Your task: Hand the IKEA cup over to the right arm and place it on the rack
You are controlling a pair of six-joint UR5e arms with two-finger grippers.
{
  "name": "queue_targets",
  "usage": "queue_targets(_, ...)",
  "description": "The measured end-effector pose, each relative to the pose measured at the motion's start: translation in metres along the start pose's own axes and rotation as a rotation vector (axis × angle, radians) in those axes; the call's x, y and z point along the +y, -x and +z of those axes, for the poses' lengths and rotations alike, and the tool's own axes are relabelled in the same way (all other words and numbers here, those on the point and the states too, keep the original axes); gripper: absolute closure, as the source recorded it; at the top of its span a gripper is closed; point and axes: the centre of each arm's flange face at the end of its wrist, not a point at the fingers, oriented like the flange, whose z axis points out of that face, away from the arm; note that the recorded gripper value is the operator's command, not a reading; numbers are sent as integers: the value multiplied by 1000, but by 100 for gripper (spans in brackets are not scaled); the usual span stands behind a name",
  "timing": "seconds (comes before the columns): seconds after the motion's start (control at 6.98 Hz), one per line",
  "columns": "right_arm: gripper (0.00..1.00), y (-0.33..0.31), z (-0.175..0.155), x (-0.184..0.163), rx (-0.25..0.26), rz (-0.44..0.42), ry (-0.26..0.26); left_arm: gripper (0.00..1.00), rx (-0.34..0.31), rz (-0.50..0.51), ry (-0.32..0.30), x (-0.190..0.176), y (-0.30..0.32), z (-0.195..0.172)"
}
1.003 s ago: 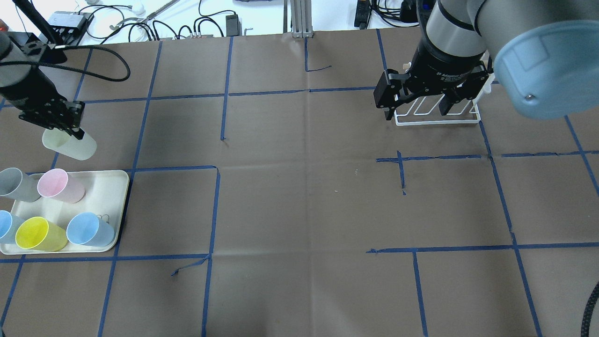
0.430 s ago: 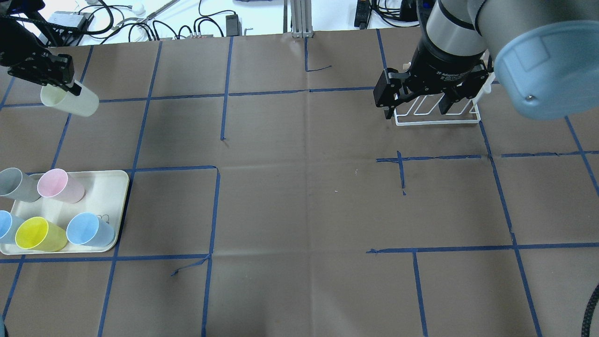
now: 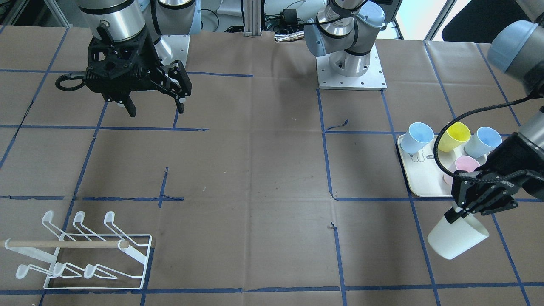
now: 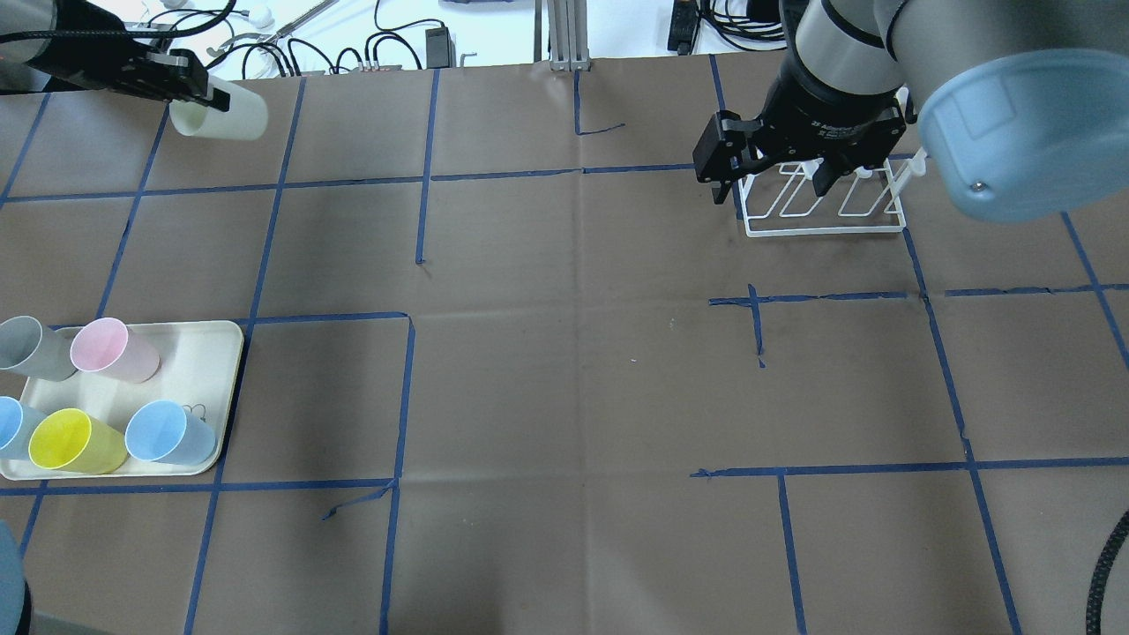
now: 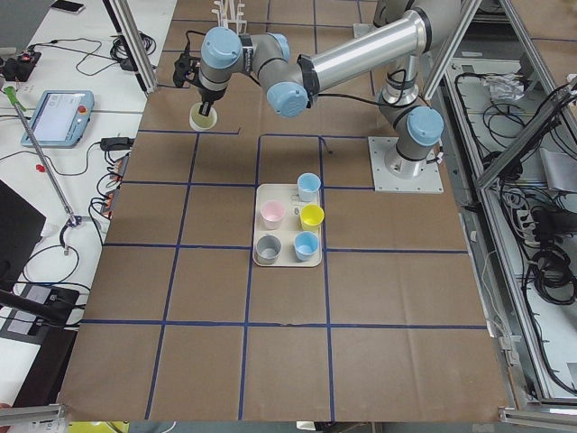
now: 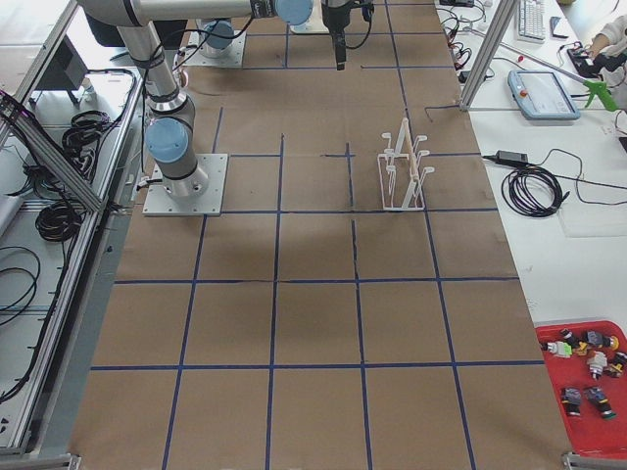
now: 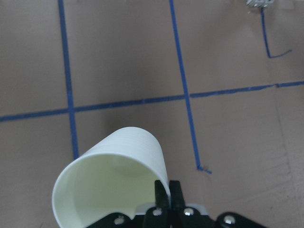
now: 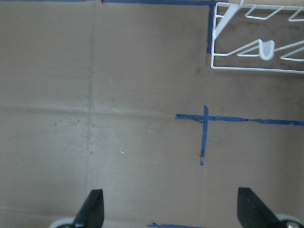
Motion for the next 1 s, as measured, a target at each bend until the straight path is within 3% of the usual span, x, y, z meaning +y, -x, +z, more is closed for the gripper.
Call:
queue_targets(0.29,0,15,1,-13,-144,105,-83,100,76,153,-208,-2,-25,39)
queue_targets(0.72,0,32,20,-11,-367,220,-225,100,202,434,-520,29,-60,101)
queue_targets(0.86,0,38,26,-7,-455,273,-276,100,259,523,-588,33,-81,118)
queue_targets(1.0,0,43,32,0,-541,339,-314,100,308,582,-616,36,-110,129)
